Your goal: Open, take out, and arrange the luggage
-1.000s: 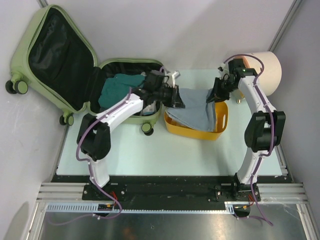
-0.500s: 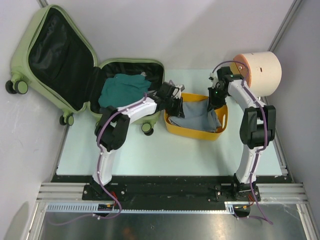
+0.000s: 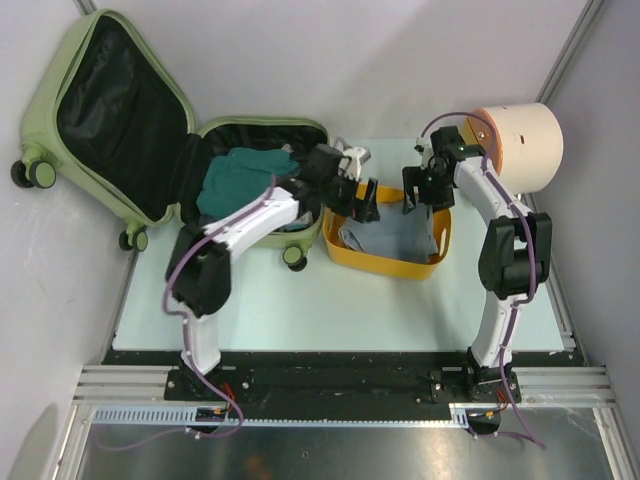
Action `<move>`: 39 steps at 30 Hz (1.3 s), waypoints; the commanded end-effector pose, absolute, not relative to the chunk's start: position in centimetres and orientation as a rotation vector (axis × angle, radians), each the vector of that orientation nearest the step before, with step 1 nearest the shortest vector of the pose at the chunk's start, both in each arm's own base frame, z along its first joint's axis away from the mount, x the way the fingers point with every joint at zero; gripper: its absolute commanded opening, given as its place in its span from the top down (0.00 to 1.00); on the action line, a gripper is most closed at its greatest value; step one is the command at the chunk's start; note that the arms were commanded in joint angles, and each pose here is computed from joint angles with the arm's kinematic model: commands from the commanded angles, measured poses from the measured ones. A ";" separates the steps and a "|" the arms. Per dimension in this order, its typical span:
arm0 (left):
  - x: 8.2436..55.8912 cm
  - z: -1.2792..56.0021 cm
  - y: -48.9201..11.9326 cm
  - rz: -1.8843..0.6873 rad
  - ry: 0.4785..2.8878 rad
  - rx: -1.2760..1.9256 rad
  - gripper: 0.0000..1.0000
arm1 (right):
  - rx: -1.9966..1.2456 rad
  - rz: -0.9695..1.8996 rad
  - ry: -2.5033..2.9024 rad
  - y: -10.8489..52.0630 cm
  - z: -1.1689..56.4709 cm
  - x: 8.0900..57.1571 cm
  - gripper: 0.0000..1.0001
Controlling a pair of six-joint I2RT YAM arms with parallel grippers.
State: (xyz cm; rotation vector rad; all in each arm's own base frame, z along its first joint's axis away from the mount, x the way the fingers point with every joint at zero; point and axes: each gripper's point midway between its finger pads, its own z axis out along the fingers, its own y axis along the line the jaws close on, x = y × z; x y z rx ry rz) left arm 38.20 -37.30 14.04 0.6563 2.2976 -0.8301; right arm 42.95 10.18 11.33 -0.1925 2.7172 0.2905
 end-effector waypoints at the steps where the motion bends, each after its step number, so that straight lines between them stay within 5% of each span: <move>1: 37.2 28.3 -34.3 -0.880 1.931 0.735 0.00 | -0.240 0.440 2.549 12.0 18.4 42.6 0.20; 6: 41.0 29.7 -25.7 -0.722 1.936 0.578 0.00 | -0.289 0.546 2.363 14.1 22.6 43.2 0.16; 13: 46.0 22.8 -12.1 -0.241 2.147 0.554 0.00 | -0.311 0.684 2.261 19.2 24.5 44.5 0.17; 22: 43.0 15.1 -7.2 -0.181 2.324 0.888 0.00 | -0.382 0.927 2.146 28.1 26.1 45.8 0.18; 36: 46.2 8.6 -8.1 -0.183 2.397 1.026 0.01 | -0.408 1.030 2.128 34.3 24.1 47.5 0.18; 39: 46.9 10.6 -8.8 -0.252 2.352 0.969 0.24 | -0.419 1.048 2.110 35.4 23.8 47.7 0.18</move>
